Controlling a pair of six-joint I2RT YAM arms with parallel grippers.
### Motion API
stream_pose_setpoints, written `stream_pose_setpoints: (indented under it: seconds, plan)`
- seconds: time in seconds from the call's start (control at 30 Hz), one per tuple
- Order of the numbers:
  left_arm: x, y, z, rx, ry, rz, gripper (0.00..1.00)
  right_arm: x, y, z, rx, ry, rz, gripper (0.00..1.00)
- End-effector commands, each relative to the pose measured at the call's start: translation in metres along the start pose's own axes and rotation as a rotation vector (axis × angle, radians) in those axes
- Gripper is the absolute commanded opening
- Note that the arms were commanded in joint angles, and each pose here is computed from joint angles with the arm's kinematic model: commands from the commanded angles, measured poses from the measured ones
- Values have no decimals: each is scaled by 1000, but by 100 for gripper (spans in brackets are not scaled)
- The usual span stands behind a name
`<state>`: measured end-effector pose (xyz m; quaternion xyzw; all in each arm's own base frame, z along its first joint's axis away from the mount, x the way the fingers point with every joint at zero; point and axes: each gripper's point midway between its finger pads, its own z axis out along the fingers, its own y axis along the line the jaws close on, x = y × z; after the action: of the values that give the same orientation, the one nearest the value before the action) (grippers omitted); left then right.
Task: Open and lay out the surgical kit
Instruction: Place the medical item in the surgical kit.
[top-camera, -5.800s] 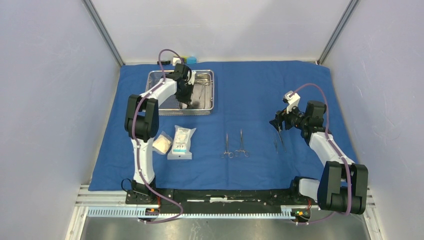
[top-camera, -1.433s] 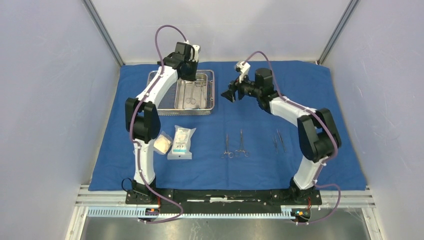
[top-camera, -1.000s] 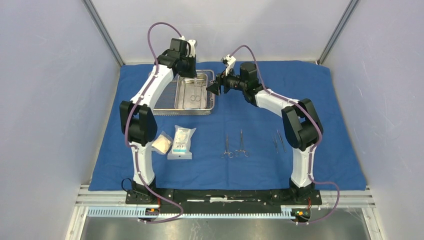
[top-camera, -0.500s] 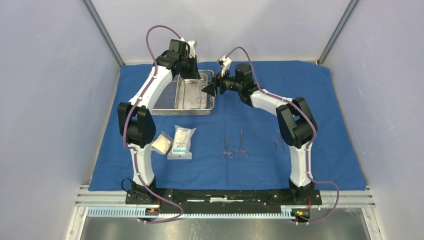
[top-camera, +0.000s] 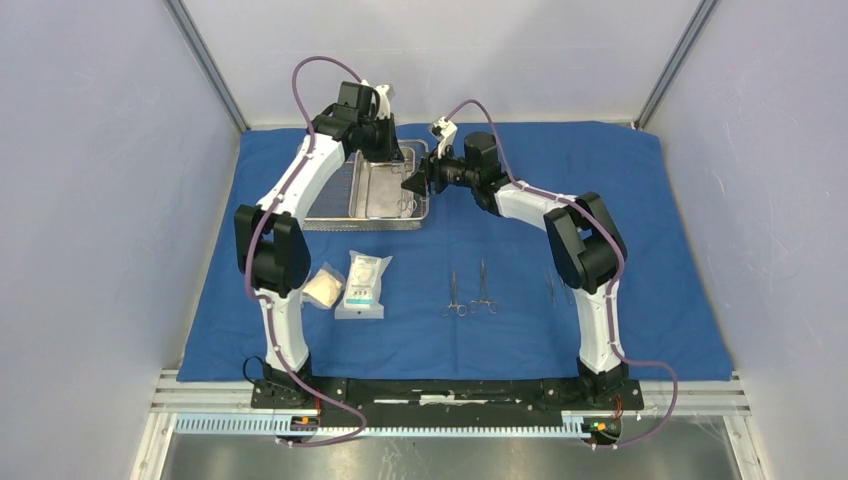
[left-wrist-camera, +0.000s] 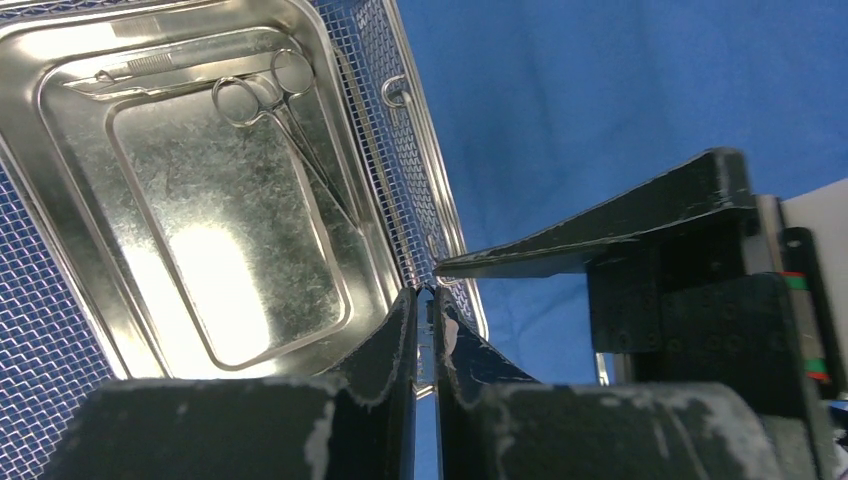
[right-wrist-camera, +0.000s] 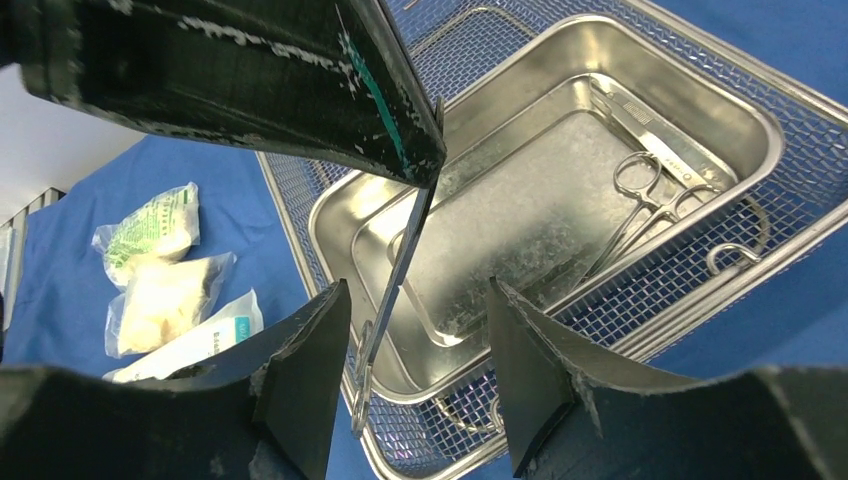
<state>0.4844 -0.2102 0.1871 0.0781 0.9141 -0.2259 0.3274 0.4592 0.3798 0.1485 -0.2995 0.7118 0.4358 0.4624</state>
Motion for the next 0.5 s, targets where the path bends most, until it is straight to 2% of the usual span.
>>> stream_pose_setpoints:
  seconds: [0.0,0.2,0.47]
  plan:
    - [-28,-24,-32,66,-105,-10,2,-21,15,10,-56,-53,-22,57]
    - [-28,-23,-30,63,-109,-9,2,-18,20,14,-81,-54,-1,46]
    - [-28,-20,-28,53,-111,-4,2,-20,25,13,-99,-68,44,22]
